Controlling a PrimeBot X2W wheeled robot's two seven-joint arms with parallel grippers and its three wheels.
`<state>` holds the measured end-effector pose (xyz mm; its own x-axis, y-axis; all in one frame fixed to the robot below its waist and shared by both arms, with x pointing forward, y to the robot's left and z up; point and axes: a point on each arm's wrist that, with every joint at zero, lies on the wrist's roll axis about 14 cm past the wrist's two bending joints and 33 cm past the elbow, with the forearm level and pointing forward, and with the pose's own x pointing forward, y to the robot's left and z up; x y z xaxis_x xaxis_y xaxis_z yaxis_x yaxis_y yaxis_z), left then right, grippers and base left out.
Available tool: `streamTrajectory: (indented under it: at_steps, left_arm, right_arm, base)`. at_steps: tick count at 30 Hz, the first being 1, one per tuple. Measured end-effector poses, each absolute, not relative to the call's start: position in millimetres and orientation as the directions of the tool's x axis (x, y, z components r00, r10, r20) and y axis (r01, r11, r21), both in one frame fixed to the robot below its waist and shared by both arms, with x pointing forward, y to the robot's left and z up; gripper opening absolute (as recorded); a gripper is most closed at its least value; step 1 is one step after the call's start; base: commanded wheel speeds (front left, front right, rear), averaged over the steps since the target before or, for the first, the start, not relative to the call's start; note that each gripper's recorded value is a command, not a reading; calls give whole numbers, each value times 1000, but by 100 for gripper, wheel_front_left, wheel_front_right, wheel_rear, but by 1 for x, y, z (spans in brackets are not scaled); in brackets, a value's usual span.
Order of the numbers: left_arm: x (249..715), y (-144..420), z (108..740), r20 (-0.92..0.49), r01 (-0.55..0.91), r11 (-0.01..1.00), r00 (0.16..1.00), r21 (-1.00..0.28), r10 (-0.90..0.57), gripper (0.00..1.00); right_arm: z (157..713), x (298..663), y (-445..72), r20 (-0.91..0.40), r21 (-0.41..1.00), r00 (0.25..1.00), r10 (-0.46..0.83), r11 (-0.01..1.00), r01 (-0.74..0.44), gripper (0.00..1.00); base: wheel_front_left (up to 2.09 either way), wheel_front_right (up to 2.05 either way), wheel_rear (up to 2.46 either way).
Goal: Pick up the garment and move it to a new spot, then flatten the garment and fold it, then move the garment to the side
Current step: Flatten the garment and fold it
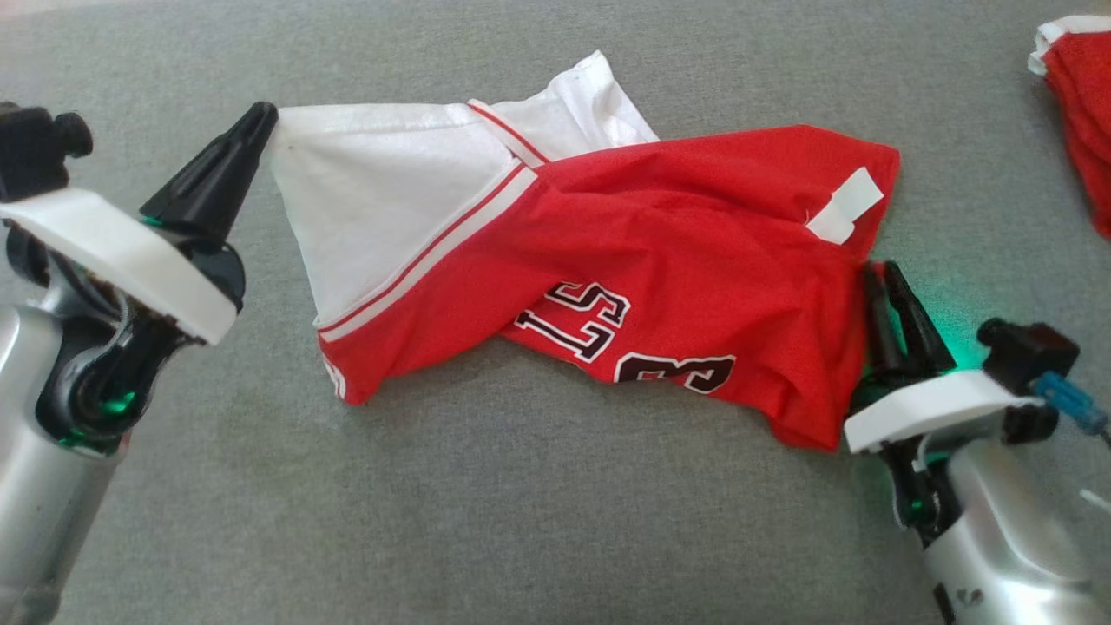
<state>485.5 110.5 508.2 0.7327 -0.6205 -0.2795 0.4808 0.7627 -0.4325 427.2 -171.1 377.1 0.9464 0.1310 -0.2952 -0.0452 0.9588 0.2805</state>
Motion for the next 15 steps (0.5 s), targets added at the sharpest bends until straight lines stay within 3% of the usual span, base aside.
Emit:
streamTrajectory:
  at_steps: [11,15]
  left_arm:
    - [487,123,541,-175,527,800,792,-287,-585,0]
    - [484,118,553,-159,560,794,784,-237,-600,0]
  right_arm:
    - [431,450,-204,-132,222,988,75,974,-44,0]
    - [442,450,-208,-116,162,987,108,983,-89,2]
  base:
    - [0,0,0]
    - [0,0,0]
